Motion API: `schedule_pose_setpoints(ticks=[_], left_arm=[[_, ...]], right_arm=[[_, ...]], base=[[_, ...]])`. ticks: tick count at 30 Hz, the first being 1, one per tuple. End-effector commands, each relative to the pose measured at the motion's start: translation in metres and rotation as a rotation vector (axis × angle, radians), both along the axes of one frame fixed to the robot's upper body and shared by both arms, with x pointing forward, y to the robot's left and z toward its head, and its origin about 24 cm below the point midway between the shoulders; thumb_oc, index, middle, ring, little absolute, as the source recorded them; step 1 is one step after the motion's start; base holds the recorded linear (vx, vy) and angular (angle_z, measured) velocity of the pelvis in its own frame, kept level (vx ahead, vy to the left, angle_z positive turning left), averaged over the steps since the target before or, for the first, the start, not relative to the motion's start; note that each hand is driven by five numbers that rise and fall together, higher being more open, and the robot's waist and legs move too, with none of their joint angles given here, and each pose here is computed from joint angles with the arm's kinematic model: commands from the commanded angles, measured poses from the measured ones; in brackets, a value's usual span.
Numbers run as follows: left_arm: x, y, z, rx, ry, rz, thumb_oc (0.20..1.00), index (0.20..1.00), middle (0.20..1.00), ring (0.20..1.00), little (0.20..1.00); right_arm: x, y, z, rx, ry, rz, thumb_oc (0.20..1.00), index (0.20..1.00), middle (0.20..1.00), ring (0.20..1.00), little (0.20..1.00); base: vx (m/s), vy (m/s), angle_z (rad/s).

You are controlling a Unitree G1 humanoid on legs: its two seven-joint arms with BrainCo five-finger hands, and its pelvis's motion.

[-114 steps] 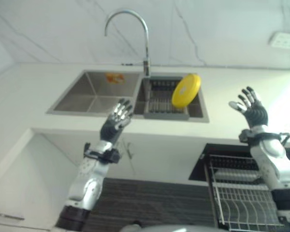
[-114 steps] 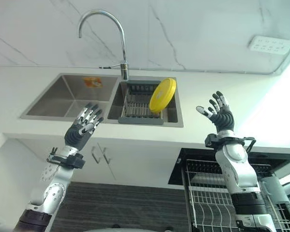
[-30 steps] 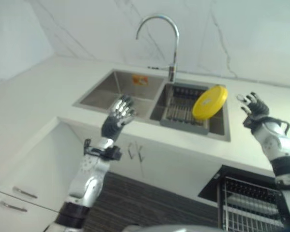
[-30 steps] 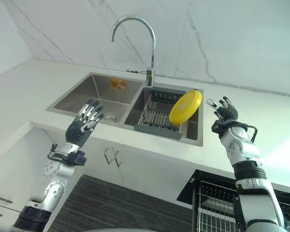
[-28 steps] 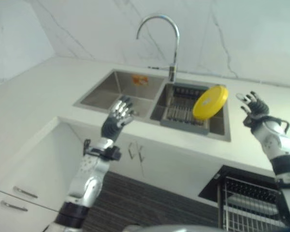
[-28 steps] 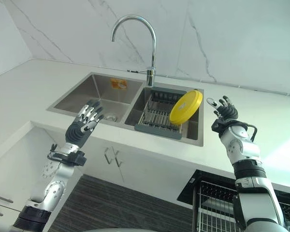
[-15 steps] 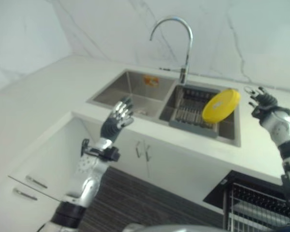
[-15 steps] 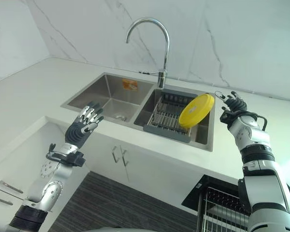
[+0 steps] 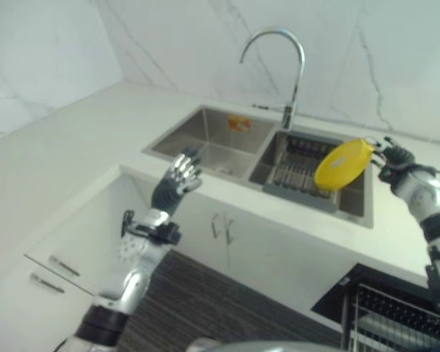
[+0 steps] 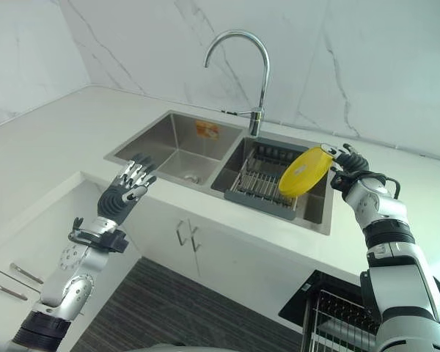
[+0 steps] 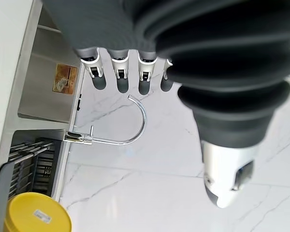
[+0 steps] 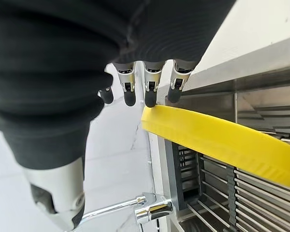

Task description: Place the dishes in the dishwasher.

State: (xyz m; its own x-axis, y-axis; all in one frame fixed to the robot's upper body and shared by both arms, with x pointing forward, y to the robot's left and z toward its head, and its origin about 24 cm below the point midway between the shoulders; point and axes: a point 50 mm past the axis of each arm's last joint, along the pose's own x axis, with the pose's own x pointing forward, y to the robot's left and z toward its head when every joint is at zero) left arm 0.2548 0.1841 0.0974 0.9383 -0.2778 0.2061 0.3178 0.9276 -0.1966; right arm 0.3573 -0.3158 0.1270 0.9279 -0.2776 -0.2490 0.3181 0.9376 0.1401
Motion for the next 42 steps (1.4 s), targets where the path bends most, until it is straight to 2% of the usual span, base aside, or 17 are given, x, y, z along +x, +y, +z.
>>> schedule_pose_setpoints(ticks=[1, 23, 42], left_arm=[[0.004, 0.002, 0.020, 0.005, -0.097, -0.012, 1.000, 1.000, 1.000, 1.000, 1.000], [0.006, 0.002, 0.021, 0.009, -0.092, -0.002, 1.000, 1.000, 1.000, 1.000, 1.000], [0.008, 0.002, 0.022, 0.010, -0.091, 0.005, 1.000, 1.000, 1.000, 1.000, 1.000]], right_arm=[[0.017, 0.004, 0.049, -0.023, -0.114, 0.032, 1.000, 1.000, 1.000, 1.000, 1.000], [0.017, 0.007, 0.038, 0.072, -0.093, -0.031, 1.000, 1.000, 1.000, 1.000, 1.000], [0.017, 0.011, 0.027, 0.137, -0.052, -0.005, 1.000, 1.000, 1.000, 1.000, 1.000]], base=[[0.00, 0.000, 0.00], [0.00, 0.000, 0.00], [0.00, 0.000, 0.00]])
